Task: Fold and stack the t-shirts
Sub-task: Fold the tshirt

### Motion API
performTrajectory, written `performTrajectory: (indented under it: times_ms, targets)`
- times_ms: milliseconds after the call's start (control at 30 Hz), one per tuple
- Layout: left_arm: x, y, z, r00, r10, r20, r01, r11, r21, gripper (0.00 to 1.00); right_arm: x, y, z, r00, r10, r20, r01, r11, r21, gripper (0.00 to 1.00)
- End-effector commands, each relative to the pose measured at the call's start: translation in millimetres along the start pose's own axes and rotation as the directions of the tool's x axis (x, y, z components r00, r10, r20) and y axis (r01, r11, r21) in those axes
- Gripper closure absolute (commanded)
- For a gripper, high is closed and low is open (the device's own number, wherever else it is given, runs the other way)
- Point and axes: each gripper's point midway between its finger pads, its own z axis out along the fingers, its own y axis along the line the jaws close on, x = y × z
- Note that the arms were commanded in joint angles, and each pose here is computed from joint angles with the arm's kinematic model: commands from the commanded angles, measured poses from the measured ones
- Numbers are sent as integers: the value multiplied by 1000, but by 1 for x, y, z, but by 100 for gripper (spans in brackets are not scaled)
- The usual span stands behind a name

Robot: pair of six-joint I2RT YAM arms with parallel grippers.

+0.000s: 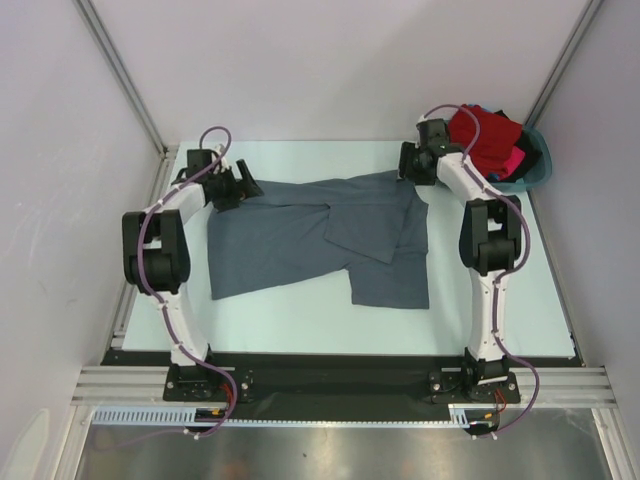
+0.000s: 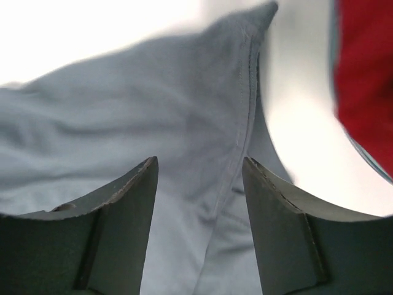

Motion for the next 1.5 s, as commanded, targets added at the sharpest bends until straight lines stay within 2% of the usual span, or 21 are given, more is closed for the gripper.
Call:
performTrajectory:
  times_ms: [0, 167, 333, 433, 633, 667, 800, 1067, 1467]
  targets:
    - [9, -12, -15, 1000, -3, 23, 4, 1000, -13, 0, -56, 27, -72, 982, -65, 180, 75, 996, -49, 36]
    - [42, -75, -21, 999, 54, -2, -53, 995, 88, 0, -46, 34, -93, 992, 4, 129, 11, 994, -111, 38]
    - [72, -118, -14, 993, 115, -39, -108, 982, 156, 0, -1, 36, -75, 990, 138, 8, -133, 968, -211, 45]
    - [85, -120, -8, 991, 119, -60, -109, 982, 152, 0, 24, 28, -73, 982, 185, -42, -190, 957, -219, 46]
    - [116, -110, -14, 988, 121, -98, -108, 985, 133, 0, 43, 23, -99, 985, 169, -27, -171, 962, -215, 48]
    - [114, -110, -19, 989, 125, -78, -115, 986, 120, 0, 60, 19, -97, 984, 168, -55, -176, 962, -207, 47]
    - [135, -102, -21, 990, 107, -93, -96, 988, 118, 0, 77, 19, -106, 982, 169, -80, -183, 956, -227, 47]
    - [143, -93, -17, 985, 114, -127, -103, 991, 88, 0, 82, 21, -86, 973, 200, -117, -224, 941, -255, 48]
    - [139, -89, -21, 984, 135, -119, -129, 990, 59, 0, 62, 18, -47, 965, 237, -110, -257, 937, -236, 48]
